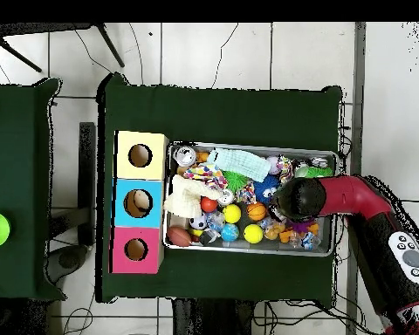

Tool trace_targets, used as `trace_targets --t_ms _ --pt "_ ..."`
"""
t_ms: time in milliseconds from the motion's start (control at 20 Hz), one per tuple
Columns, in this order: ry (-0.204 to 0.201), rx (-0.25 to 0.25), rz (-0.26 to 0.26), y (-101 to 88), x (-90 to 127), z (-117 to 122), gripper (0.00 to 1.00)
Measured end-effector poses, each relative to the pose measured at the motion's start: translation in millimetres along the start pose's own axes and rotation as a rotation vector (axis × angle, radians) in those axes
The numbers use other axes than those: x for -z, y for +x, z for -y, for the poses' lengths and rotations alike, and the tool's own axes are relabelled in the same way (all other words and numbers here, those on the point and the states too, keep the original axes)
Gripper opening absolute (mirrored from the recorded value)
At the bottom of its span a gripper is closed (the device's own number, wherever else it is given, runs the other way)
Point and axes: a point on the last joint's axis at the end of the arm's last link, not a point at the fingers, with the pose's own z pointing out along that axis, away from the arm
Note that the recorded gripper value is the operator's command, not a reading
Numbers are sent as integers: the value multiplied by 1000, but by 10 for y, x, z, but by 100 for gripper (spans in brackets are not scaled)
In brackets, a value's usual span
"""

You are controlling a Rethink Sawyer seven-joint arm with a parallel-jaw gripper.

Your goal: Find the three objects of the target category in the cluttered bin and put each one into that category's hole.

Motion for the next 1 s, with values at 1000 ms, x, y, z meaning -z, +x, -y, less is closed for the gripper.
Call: trace_targets --t_ms 1000 --pt "-16 6 1 -19 -101 -54 100"
